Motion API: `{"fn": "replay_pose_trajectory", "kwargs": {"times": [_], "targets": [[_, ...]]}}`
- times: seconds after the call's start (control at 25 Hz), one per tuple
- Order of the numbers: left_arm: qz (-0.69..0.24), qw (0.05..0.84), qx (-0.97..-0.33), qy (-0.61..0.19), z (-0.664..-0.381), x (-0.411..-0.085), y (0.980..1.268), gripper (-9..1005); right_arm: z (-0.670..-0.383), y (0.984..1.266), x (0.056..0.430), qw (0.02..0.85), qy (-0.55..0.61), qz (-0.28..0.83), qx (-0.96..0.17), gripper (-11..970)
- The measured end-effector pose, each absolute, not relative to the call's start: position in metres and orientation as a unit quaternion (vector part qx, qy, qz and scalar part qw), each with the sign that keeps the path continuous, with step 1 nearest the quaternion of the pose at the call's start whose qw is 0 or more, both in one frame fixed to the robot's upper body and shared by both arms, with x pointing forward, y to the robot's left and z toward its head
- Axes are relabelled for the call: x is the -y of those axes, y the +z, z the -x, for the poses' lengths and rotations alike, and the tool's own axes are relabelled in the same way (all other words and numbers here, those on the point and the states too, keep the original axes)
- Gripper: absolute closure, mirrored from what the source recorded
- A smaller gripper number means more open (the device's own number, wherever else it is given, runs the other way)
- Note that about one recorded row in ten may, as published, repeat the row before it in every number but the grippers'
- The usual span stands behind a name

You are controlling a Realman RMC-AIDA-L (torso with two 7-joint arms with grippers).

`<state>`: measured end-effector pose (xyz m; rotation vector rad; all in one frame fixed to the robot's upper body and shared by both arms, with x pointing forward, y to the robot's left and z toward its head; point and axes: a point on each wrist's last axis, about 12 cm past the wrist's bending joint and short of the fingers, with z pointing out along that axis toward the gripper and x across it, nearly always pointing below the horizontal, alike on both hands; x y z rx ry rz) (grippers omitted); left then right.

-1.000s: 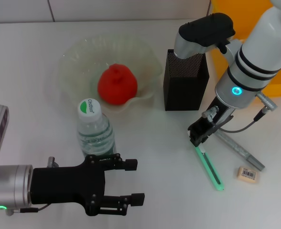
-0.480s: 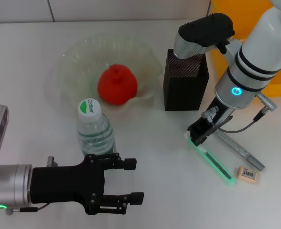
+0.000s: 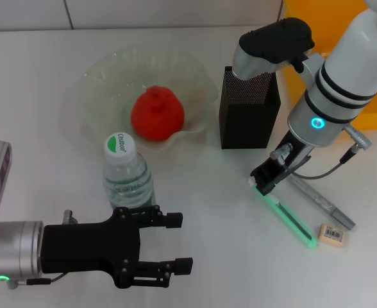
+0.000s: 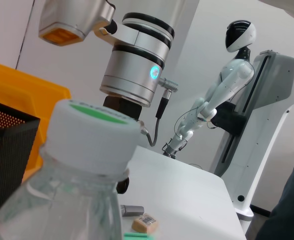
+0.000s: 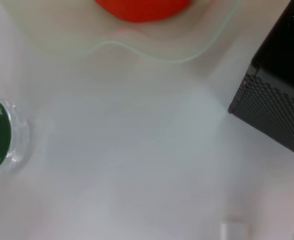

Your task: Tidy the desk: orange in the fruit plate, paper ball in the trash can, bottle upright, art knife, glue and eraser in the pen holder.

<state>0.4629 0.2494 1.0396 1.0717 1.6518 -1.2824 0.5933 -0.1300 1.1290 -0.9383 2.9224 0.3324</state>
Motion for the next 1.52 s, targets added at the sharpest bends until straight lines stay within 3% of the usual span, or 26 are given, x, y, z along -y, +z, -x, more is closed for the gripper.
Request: {"fn": "replay_pose_trajectory", "kwargs": {"times": [0.2, 1.04, 1.52], "targets": [[-0.421, 0.386, -0.649, -0.504, -0.463, -0.249, 1.040, 196, -0.593, 1.137, 0.131, 0.036, 0.113, 0.308, -0.944, 961], [-0.426, 0.386, -0.647, -0.501, -0.467, -0.247, 1.041, 197, -0.588, 1.134, 0.132, 0.023, 0.082, 0.329, -0.941, 646], [-0.426, 0.386, -0.647, -0.501, -0.467, -0.247, 1.041, 197, -0.588, 1.131, 0.131, 0.024, 0.078, 0.330, -0.940, 646]]}}
